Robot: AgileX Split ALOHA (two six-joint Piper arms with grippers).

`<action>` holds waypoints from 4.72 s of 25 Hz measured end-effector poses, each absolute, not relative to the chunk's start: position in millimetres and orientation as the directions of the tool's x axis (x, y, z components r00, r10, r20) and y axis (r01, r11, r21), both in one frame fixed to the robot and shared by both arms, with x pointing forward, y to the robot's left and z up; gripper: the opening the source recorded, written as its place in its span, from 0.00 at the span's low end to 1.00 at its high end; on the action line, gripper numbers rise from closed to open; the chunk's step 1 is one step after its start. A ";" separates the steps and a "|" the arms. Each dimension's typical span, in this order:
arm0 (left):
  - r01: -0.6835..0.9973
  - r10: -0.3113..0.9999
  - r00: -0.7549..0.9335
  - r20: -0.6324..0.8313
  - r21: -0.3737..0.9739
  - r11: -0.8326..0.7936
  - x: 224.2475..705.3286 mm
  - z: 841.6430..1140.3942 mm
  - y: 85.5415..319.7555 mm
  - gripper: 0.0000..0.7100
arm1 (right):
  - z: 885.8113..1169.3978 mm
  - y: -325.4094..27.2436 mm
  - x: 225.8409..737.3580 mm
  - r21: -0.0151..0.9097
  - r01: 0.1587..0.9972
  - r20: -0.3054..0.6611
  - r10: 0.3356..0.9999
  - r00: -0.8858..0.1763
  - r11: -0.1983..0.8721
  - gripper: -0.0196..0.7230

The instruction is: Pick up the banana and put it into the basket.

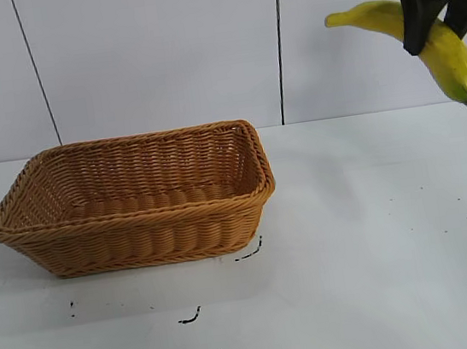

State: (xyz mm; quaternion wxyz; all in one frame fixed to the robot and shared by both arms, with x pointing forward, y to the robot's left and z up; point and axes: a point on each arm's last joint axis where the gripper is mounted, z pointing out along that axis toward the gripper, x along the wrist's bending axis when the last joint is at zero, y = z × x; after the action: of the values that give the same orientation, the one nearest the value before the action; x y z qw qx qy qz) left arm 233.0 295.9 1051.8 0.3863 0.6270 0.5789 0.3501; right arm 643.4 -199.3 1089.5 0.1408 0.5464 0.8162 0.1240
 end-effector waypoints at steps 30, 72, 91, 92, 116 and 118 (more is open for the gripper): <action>0.456 0.996 0.085 -0.008 0.889 -0.031 232.9 1051.8 295.9 0.98 | 980.1 13.8 633.3 0.473 0.202 -0.367 0.400 -0.840 0.858 0.42; 0.455 0.996 0.085 -0.008 0.890 -0.031 233.0 1051.8 295.9 0.98 | 1063.6 -73.7 650.0 0.392 0.816 -0.075 0.899 -0.432 0.425 0.91; 0.455 0.996 0.085 -0.008 0.890 -0.031 233.0 1051.9 295.9 0.98 | 1063.5 -282.6 707.8 0.391 0.920 -0.024 0.999 0.044 -0.031 0.91; 0.455 0.996 0.085 -0.008 0.890 -0.031 233.0 1051.9 295.9 0.98 | 1063.2 -286.6 707.8 0.390 0.920 -0.022 0.998 0.052 -0.039 0.91; 0.455 0.996 0.085 -0.008 0.890 -0.031 233.0 1051.9 295.9 0.98 | 1035.1 -291.6 443.5 0.059 0.998 0.016 1.000 -0.013 0.012 0.91; 0.455 0.996 0.085 -0.008 0.890 -0.031 233.0 1051.9 295.9 0.98 | 1029.4 -292.2 414.4 0.068 0.997 0.017 1.000 -0.022 0.021 0.91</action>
State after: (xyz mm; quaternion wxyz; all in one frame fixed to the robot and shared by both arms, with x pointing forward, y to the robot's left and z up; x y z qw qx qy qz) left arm 233.0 295.9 1051.9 0.3864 0.6269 0.5788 0.3501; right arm 414.4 -292.2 1029.4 0.0175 0.6990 0.7143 0.0303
